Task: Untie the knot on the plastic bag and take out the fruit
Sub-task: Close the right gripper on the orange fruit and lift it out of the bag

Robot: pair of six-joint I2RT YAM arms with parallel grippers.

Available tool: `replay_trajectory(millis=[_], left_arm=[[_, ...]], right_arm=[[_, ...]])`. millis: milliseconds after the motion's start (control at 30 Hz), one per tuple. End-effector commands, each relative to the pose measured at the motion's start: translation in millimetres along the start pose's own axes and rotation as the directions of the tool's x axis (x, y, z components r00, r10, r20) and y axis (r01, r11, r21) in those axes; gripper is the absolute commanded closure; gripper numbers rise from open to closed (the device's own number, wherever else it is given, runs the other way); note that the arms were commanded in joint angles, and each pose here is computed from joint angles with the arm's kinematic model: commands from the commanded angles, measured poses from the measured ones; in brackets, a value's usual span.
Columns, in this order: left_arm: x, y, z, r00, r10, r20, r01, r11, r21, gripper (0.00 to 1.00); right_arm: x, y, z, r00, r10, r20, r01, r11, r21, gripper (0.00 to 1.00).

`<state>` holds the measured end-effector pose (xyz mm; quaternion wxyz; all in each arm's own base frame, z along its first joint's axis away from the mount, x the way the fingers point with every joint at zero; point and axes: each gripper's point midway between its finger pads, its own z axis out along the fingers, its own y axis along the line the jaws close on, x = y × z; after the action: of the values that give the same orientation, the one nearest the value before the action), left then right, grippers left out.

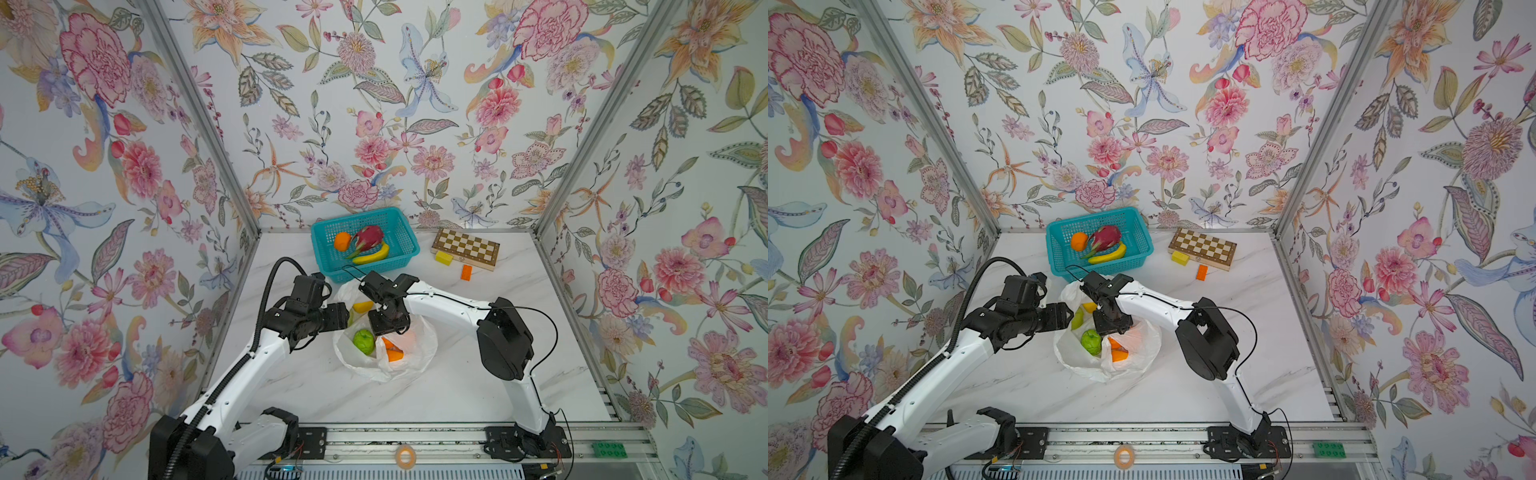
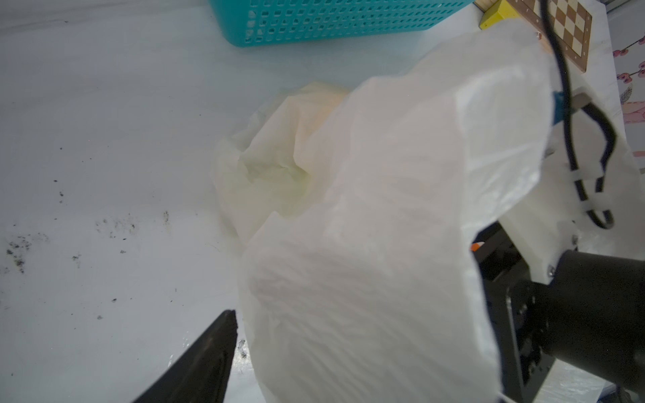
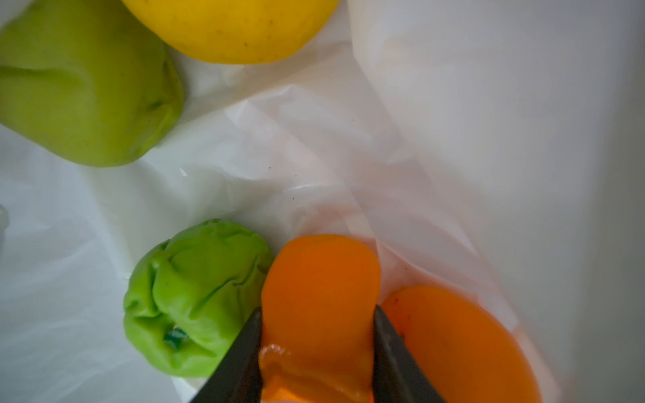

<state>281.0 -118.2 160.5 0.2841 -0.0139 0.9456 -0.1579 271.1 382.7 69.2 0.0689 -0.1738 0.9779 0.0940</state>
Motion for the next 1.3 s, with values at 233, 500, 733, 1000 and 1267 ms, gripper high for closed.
replay_trajectory(millis=[233,500,733,1000,1267], left_arm=[[-30.0,-4.1,-39.4,0.984,0.109,0.142,-0.105,0.994,-0.033,0.2],[-53.6,-39.1,-71.4,0.895,0.284,0.345,-0.329,0.941,0.078,0.17],[-53.0,-66.2,-82.7,0.822,0.397,0.409,-0.493,0.856,0.159,0.17],[-43.4,-75.2,-79.7,0.758,0.496,0.423,-0.606,0.775,0.178,0.17],[-35.2,-86.4,-73.9,0.658,0.609,0.443,-0.733,0.652,0.193,0.15]], right_arm=[[-22.2,5.1,-36.8,0.995,0.01,0.096,-0.006,0.999,-0.033,0.6],[-31.0,12.7,-56.7,0.986,0.011,0.165,0.005,0.996,-0.094,0.61],[-42.2,24.7,-77.1,0.963,0.026,0.269,0.026,0.982,-0.19,0.59],[-49.0,26.5,-87.9,0.952,0.062,0.301,0.013,0.971,-0.239,0.6],[-50.2,22.0,-117.6,0.928,0.154,0.338,-0.031,0.939,-0.342,0.61]])
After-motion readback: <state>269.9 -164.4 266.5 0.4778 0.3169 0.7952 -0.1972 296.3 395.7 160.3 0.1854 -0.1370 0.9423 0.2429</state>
